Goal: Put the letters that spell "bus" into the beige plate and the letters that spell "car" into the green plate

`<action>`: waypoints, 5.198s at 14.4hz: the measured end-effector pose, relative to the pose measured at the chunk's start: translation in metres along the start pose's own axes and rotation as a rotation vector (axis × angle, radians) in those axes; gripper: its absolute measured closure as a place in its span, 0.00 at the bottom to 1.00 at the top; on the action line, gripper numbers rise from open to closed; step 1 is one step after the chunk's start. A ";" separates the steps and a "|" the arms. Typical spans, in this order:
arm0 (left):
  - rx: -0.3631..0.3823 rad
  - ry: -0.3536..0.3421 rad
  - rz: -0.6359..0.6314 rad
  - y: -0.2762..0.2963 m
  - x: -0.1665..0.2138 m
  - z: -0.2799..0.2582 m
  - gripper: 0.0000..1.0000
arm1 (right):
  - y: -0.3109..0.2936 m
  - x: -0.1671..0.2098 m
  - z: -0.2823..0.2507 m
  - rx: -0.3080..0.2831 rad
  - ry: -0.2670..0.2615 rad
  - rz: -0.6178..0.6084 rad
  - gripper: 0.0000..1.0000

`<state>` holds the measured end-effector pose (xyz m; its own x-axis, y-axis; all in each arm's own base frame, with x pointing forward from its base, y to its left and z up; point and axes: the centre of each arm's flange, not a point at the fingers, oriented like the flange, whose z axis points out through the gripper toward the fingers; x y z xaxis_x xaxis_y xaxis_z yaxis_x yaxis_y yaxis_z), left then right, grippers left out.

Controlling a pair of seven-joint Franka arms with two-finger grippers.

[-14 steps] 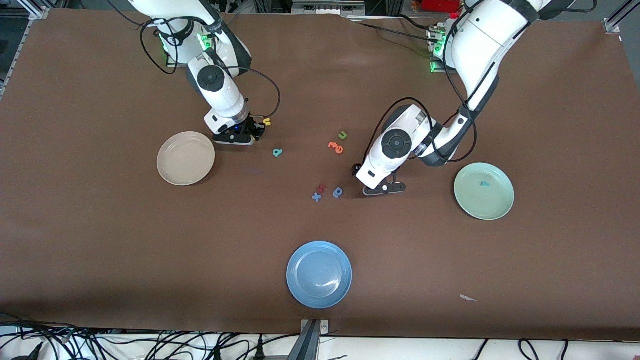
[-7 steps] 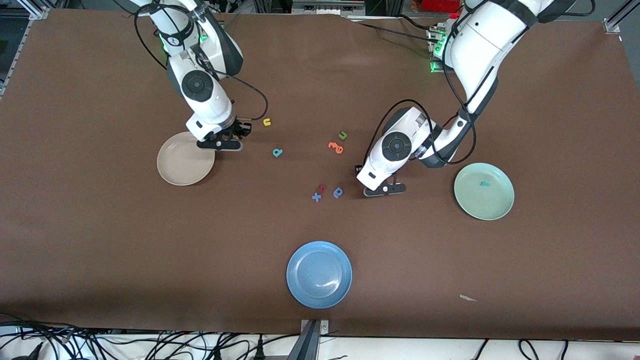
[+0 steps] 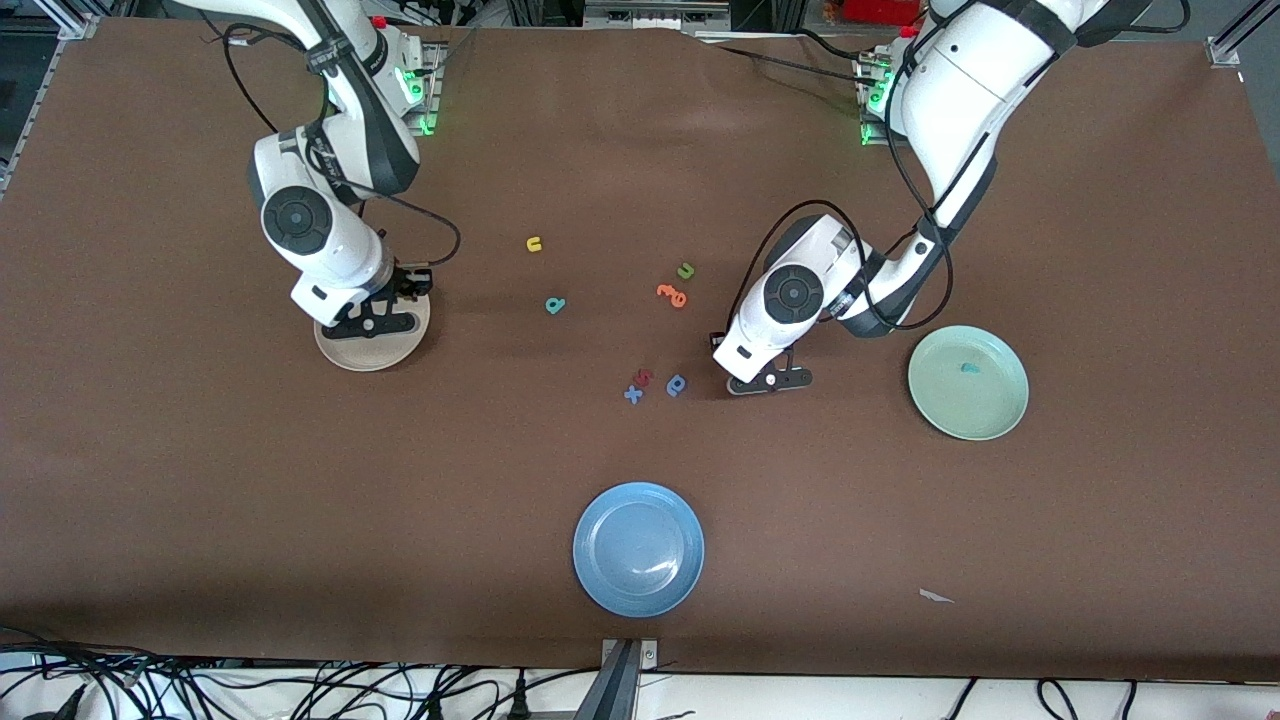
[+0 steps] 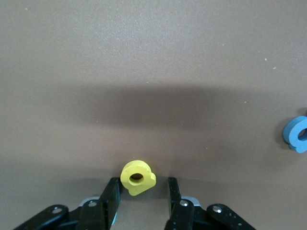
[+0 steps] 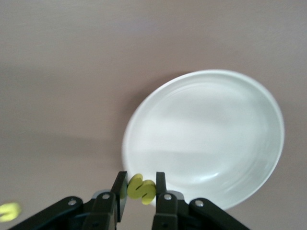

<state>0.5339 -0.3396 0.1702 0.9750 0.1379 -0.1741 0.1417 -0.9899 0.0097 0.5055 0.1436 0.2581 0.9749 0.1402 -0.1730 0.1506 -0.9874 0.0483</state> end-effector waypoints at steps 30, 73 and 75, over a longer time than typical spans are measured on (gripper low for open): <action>0.006 0.014 -0.046 -0.002 0.010 -0.004 0.69 | -0.192 -0.108 0.098 0.118 0.076 0.292 0.00; 0.008 0.052 0.060 -0.109 -0.014 -0.077 0.00 | -0.003 -0.019 0.040 -0.038 -0.002 -0.026 0.29; -0.013 0.062 0.061 -0.071 -0.036 -0.065 0.00 | -0.020 -0.021 0.039 -0.034 0.007 0.045 0.09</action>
<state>0.4994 -0.2719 0.2398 0.9905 0.0801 -0.1119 0.0841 -0.9960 0.0318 0.4754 0.1575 0.2228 0.9820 0.0963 -0.1627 0.1118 -0.9898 0.0888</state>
